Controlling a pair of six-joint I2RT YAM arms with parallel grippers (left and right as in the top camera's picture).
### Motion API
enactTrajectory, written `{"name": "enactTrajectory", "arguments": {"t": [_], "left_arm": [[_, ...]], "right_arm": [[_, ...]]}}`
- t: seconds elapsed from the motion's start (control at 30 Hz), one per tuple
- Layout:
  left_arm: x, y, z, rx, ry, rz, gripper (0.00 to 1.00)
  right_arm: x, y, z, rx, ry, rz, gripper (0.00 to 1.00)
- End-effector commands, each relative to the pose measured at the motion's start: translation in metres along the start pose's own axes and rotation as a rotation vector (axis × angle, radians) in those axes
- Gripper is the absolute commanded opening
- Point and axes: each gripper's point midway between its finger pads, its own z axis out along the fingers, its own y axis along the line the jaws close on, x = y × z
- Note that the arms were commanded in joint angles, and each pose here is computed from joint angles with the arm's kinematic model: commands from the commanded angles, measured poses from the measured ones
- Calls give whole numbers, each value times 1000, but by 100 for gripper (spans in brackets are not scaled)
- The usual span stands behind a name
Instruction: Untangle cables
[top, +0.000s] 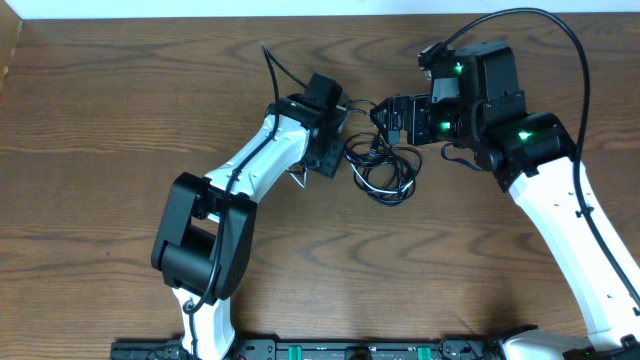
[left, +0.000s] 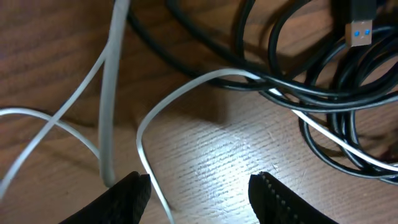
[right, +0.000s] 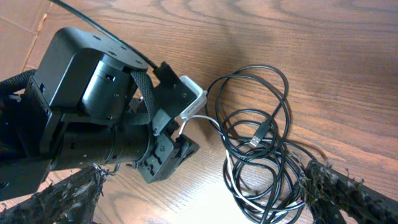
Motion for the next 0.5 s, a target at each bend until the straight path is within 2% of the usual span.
{"name": "enactTrajectory", "arguments": {"t": [0.0,0.17,0.47], "left_arm": [[1,4,9,-16,12,44,57],[5,25,13,-120,18,48,57],[19,39,21,-102,42,5,57]], "right_arm": [[-1,-3,0,11,-2,-6,99],[0,-4,0,13,4,-4,99],[3,-4,0,15,12,-1,99]]}}
